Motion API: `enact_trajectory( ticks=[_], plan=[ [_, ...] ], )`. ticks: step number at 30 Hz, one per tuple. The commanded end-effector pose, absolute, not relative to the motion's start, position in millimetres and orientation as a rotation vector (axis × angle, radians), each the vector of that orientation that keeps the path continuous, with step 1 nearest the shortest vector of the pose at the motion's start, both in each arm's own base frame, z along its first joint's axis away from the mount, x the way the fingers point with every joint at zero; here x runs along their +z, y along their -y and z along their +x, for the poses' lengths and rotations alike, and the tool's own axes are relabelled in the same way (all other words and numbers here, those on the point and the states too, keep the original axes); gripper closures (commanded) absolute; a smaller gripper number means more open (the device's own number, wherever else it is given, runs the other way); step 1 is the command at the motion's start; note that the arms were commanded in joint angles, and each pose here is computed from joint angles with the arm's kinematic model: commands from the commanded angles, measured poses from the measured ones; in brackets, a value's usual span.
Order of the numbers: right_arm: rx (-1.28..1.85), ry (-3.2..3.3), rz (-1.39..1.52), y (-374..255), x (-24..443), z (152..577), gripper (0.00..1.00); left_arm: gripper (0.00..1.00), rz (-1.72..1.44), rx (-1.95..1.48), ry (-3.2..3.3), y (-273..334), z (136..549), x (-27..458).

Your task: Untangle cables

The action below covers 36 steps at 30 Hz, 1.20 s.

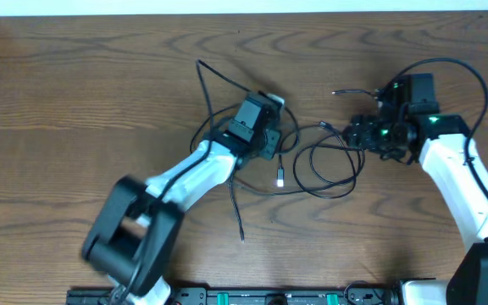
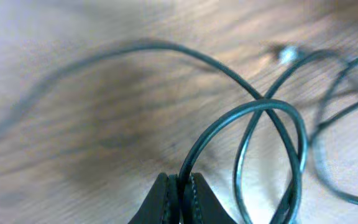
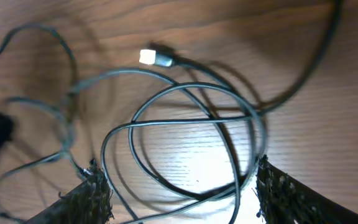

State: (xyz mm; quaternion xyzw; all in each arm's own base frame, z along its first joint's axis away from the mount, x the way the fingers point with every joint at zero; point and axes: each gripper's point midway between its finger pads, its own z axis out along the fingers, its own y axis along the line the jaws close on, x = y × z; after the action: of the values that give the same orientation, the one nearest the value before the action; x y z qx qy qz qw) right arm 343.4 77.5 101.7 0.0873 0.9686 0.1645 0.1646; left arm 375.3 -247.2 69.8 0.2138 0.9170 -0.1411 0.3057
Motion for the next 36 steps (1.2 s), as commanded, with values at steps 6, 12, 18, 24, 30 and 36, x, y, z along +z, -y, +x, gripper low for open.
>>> enact_trajectory(
  ticks=[6, 12, 18, 24, 30, 36],
  plan=[
    [0.378, -2.783, 0.322, -79.8, 72.0, 329.5, 0.24, 0.93, 0.516, -0.413, -2.276, 236.6, 365.7, 156.9],
    [0.523, -2.78, 0.29, -96.4, 62.4, 323.5, 0.2, 0.93, 0.496, -0.44, -2.295, 232.9, 354.6, 165.5],
    [0.632, -2.733, 0.264, -109.3, 67.9, 330.5, 0.18, 0.93, 0.512, -0.492, -2.31, 238.2, 348.6, 164.3],
    [0.645, -2.716, 0.303, -109.9, 69.8, 334.3, 0.18, 0.93, 0.416, -0.515, -2.306, 228.6, 353.4, 174.6],
    [0.65, -2.688, 0.289, -111.6, 73.0, 340.1, 0.15, 0.93, 0.259, -0.543, -2.231, 201.6, 360.5, 213.0],
    [0.606, -2.678, 0.295, -107.1, 72.1, 343.2, 0.15, 0.93, 0.021, -0.589, -2.077, 151.9, 357.8, 278.4]
  ],
)
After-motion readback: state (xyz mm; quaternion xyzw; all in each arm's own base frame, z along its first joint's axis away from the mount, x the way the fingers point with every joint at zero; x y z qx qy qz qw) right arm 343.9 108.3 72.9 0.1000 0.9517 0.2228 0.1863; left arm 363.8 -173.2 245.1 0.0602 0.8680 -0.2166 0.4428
